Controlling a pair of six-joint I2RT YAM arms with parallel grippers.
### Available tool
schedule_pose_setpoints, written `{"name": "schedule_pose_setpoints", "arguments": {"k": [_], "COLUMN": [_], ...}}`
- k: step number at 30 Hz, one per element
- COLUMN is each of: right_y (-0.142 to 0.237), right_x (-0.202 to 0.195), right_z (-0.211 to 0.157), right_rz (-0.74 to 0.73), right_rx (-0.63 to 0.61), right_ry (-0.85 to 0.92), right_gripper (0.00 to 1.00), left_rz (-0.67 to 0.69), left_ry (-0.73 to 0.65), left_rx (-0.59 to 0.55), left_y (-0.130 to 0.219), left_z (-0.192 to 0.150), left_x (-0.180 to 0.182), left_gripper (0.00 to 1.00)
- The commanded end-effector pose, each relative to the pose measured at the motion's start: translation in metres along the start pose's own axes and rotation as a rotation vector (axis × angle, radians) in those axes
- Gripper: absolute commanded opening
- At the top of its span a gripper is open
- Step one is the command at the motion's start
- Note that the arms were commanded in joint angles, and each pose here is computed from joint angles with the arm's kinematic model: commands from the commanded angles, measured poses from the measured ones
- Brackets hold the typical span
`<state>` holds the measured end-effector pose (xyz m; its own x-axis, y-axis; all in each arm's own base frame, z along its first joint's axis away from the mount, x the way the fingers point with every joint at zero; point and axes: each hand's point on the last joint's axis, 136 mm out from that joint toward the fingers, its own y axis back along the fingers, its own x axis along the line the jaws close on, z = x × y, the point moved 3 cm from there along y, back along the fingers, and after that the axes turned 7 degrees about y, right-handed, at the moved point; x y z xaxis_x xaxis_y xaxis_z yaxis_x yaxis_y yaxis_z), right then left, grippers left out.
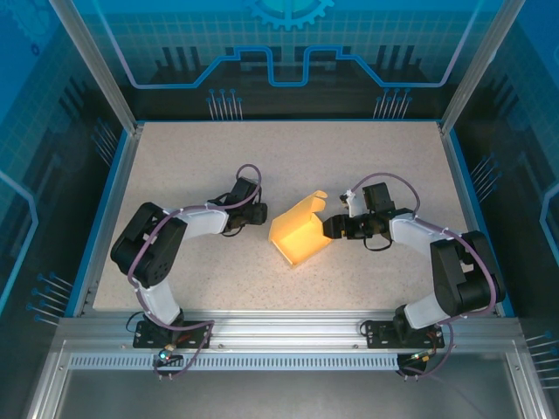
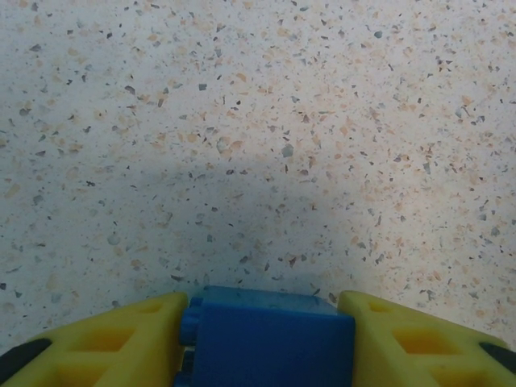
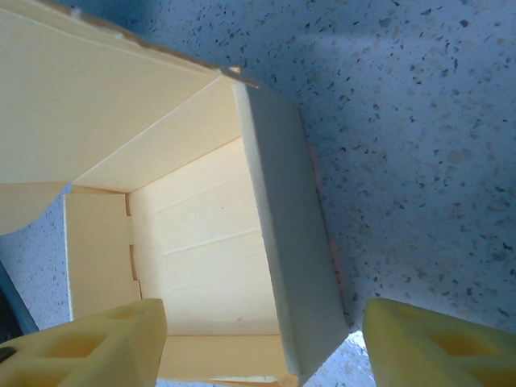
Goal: Fold the paper box
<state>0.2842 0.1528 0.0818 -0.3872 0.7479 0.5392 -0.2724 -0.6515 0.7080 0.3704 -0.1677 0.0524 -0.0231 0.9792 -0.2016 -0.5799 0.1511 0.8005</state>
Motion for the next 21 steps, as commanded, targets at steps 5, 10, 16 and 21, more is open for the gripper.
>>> {"name": "schedule_pose_setpoints", "arguments": {"k": [5, 10, 16, 21], "right_y": [-0.01, -0.014, -0.02, -0.023], "right_x": [0.006, 0.012, 0.026, 0.043], "right_z": [-0.004, -0.009, -0.02, -0.027], "right_rz": [0.013, 0.047, 0.081, 0.09], "right_rx": [0.023, 0.03, 0.043, 0.018], "right_ry": [0.016, 0.007, 0.004, 0.016], "right_gripper": [0.66, 0.66, 0.66, 0.66], "left_rz": [0.02, 0.027, 0.053, 0.057], "left_ry": [-0.026, -0.015, 0.037, 0.084], "left_rx": [-0.038, -0.057, -0.096, -0.139], "left_y": [0.012, 0.019, 0.029, 0.046], "left_z": [0.007, 0.01, 0.016, 0.021], "left_x": [0.003, 0.011, 0.033, 0.046], "left_gripper": [0.47, 0.46, 0.45, 0.46]}}
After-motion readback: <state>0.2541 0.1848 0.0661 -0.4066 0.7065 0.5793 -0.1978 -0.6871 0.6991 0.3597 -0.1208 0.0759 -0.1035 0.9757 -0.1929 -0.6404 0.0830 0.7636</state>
